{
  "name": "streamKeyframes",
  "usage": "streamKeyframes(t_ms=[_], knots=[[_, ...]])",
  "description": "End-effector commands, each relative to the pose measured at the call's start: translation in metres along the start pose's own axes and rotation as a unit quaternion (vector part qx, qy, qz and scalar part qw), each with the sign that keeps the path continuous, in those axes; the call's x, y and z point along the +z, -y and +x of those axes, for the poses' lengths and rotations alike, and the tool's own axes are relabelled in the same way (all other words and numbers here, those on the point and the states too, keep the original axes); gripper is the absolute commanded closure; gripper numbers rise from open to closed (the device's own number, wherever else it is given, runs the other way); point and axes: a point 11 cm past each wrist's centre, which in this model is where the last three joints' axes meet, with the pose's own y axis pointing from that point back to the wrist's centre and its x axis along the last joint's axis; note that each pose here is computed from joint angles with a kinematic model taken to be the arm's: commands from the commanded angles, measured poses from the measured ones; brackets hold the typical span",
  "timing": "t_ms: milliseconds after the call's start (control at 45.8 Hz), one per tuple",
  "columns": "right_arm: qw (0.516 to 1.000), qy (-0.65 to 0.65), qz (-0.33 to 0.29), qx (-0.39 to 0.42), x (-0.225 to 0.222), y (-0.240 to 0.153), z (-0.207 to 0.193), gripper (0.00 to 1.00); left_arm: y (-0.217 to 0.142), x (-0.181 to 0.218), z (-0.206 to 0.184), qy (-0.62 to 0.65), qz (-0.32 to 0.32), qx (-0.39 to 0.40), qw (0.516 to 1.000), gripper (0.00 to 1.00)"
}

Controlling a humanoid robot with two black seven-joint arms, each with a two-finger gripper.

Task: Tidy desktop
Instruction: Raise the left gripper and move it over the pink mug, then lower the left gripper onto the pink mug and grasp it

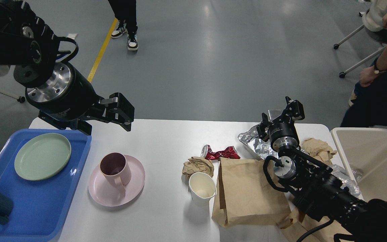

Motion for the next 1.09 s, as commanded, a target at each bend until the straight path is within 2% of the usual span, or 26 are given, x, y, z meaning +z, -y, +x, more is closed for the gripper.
streamKeyframes(t_ms=[0, 65, 284, 415, 633, 851, 1070], knots=[[1.000, 0.000, 0.000, 0.000, 0.000, 0.000, 0.000, 0.00, 0.002, -0.002, 0.001, -0.005, -0.002, -0.001, 1.000, 0.09], [1.000, 0.000, 0.000, 0.000, 0.000, 0.000, 0.000, 0.00, 0.004, -0.006, 0.001, -0.008, -0.001, -0.002, 1.000, 0.04], [1.000, 0.000, 0.000, 0.000, 0.000, 0.000, 0.000, 0.00, 0.025, -0.029, 0.006, -0.052, -0.019, -0.021, 0.998, 0.04], [1.000, 0.000, 0.000, 0.000, 0.000, 0.000, 0.000, 0.00, 0.060, -0.053, 0.010, -0.085, -0.012, -0.045, 0.995, 0.06], [1.000, 0.000, 0.000, 0.000, 0.000, 0.000, 0.000, 0.00, 0.127, -0.107, -0.006, -0.154, 0.012, -0.082, 0.985, 0.17], [1.000, 0.000, 0.000, 0.000, 0.000, 0.000, 0.000, 0.00, 0.172, -0.154, -0.006, -0.206, 0.025, -0.038, 0.977, 0.17], [1.000, 0.000, -0.001, -0.001, 0.000, 0.000, -0.001, 0.00, 0.208, -0.186, -0.008, -0.199, 0.054, 0.009, 0.978, 0.16]])
